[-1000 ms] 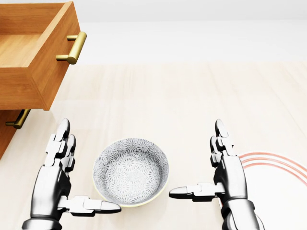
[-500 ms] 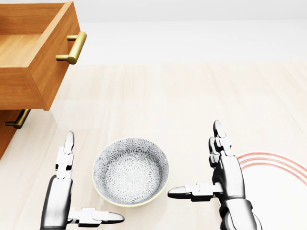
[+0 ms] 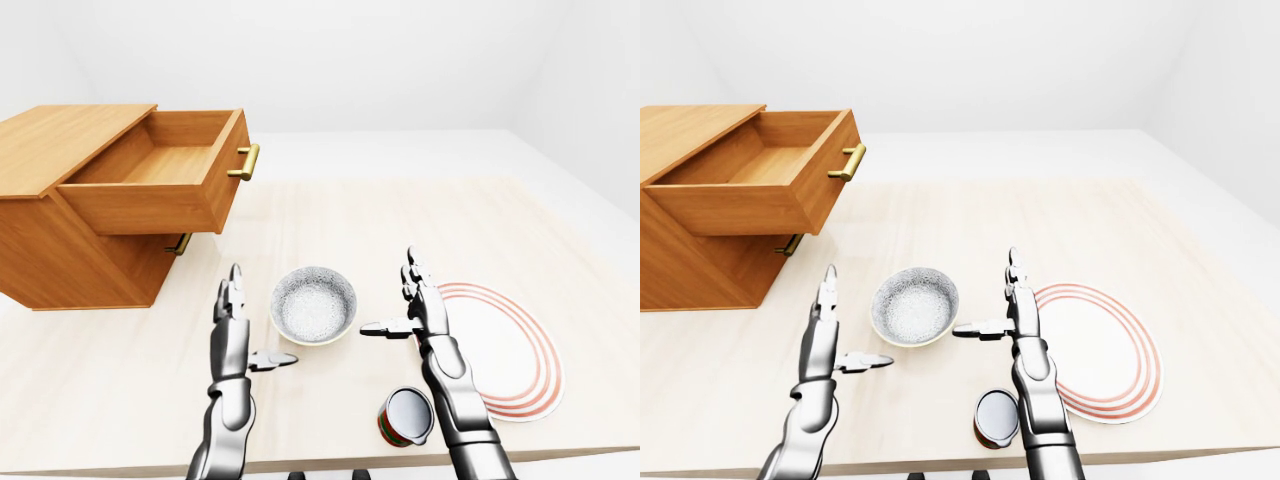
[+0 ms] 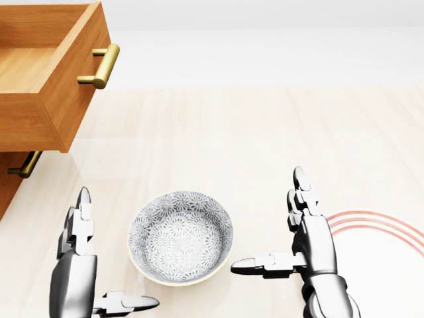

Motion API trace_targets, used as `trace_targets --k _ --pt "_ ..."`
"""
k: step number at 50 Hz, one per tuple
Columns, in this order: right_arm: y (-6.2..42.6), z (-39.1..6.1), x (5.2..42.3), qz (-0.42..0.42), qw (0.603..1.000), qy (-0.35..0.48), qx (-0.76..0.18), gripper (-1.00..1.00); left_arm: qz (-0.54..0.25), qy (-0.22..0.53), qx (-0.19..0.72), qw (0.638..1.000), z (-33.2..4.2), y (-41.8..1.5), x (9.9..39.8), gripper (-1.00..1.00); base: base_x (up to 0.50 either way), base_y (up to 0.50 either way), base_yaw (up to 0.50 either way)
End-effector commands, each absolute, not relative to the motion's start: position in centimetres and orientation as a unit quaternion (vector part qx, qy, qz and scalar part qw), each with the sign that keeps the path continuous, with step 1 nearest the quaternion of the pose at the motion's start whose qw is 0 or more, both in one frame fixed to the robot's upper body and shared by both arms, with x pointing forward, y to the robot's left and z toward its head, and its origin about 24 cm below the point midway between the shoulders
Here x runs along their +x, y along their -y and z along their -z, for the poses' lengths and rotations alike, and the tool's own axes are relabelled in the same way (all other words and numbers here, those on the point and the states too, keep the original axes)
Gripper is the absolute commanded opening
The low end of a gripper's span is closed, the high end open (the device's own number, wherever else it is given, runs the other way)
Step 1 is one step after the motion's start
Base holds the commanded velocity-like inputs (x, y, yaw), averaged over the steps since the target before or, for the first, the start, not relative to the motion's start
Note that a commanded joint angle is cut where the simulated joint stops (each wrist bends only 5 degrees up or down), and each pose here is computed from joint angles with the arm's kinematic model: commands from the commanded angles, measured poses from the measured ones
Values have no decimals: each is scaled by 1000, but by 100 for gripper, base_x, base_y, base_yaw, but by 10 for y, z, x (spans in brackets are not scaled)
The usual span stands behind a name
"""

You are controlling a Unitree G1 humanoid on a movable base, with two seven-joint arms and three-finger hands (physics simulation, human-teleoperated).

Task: Put the bowl on top of the cabinet.

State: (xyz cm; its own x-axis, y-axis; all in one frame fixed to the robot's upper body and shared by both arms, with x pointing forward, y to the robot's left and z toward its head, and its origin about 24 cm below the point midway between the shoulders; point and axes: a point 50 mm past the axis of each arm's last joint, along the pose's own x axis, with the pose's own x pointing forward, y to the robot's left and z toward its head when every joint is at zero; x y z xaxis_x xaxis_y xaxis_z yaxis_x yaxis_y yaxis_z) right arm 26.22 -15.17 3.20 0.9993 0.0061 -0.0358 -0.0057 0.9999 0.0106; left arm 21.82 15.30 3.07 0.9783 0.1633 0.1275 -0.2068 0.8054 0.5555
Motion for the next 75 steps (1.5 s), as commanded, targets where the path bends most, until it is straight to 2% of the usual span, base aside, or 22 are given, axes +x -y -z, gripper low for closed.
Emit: trace_targets --k 1,21,48,75 --pt "152 -31 263 -3 1000 -20 5 100 -126 46 349 927 -27 -156 215 100 0 0 0" --pt "148 -28 264 -10 1000 -22 2 100 -139 79 388 908 -24 -140 214 100 0 0 0" --pt "146 -33 260 -15 1000 -15 2 100 -72 71 451 886 -2 -120 225 100 0 0 0" --pt "146 -31 263 -16 1000 -18 2 100 -35 101 499 860 -1 -104 229 100 0 0 0"
